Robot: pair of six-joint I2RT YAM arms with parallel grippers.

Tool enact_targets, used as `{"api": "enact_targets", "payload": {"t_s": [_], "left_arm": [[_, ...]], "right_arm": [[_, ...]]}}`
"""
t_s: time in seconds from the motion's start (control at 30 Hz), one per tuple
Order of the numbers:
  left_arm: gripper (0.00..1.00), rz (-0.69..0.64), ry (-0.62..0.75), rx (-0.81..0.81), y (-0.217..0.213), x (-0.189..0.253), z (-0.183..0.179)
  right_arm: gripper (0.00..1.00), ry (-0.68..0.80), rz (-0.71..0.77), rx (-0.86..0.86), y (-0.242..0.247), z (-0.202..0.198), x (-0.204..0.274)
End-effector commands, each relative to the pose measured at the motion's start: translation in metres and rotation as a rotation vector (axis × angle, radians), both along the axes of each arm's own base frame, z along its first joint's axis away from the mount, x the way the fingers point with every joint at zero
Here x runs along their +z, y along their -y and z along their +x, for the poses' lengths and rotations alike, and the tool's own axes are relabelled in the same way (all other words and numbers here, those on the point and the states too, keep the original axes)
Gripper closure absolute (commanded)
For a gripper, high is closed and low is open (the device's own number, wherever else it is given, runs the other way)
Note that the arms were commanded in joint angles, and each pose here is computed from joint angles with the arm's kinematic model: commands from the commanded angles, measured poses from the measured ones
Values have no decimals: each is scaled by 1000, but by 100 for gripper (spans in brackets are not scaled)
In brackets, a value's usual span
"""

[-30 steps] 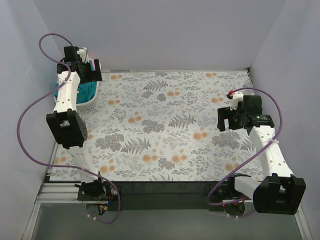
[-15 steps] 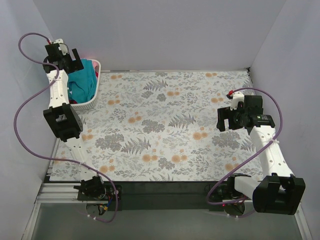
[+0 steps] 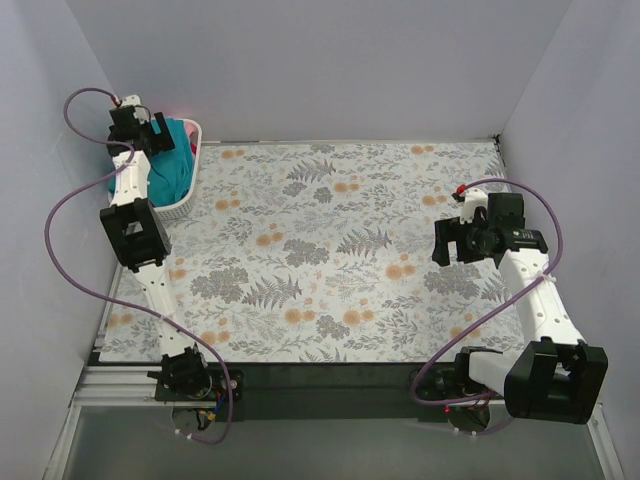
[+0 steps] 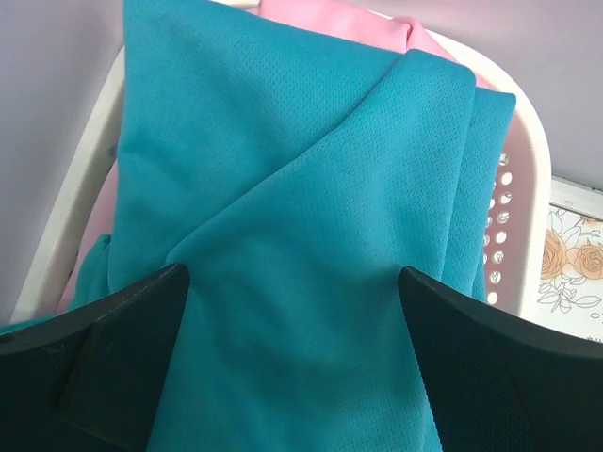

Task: Fold and stack the t-shirts
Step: Grab the tshirt from the pile

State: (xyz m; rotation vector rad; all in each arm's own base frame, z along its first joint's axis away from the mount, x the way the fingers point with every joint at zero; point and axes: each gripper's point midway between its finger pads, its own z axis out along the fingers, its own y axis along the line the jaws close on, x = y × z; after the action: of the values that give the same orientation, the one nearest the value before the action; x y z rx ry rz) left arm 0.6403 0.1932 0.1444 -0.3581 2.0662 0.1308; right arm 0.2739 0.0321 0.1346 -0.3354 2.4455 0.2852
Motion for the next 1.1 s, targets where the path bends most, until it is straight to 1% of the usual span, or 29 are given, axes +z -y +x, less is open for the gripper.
{"api": "enact_targets", "payload": {"t_s": [0.0,0.1,0.13,0.2,0.23,0.27,0.33,0.37,0.43,0.47,0.5,0.53,0.6,0.73,0.8,0.93,0.97,1.03,1.07], "left_arm": [[7,39,165,-29,-1,53,19],[11,32,183,-39,1,47,26],[19,27,193,-53,3,49,28],[27,18,195,-63,6,45,31],[34,9,206,-61,6,47,32],[47,6,213,-61,7,49,33],[62,0,230,-71,9,54,34],[74,-3,237,-76,9,56,35],[84,-3,252,-76,10,61,37],[91,0,261,-80,10,65,37],[94,0,263,-81,10,66,38],[99,2,265,-80,10,67,38],[100,4,267,-84,11,68,38],[100,3,307,-80,11,90,37],[100,-10,355,-101,18,116,34],[100,-25,476,-157,35,187,22],[100,-23,515,-175,41,213,13],[100,-52,552,-237,58,239,3],[100,-50,589,-253,67,265,-10]], "right_arm": [[2,18,5,12,0,4,1],[2,8,5,10,1,4,-2],[2,5,6,10,1,4,-3],[2,-4,7,12,1,3,-5],[2,-6,10,11,0,4,-5],[2,-7,9,10,1,4,-5],[2,-13,9,12,0,5,-7],[2,-16,11,13,0,5,-8],[2,-23,15,14,0,4,-9],[2,-22,15,14,0,5,-8],[2,-25,15,14,0,5,-9],[2,-25,15,14,0,5,-9],[2,-23,15,14,0,4,-9],[2,-20,13,15,0,4,-9],[2,-18,15,17,0,3,-8],[2,-12,21,21,-2,4,-6],[2,-9,23,19,-2,4,-5],[2,-1,32,20,-3,5,-2],[2,5,37,22,-3,4,-1]]}}
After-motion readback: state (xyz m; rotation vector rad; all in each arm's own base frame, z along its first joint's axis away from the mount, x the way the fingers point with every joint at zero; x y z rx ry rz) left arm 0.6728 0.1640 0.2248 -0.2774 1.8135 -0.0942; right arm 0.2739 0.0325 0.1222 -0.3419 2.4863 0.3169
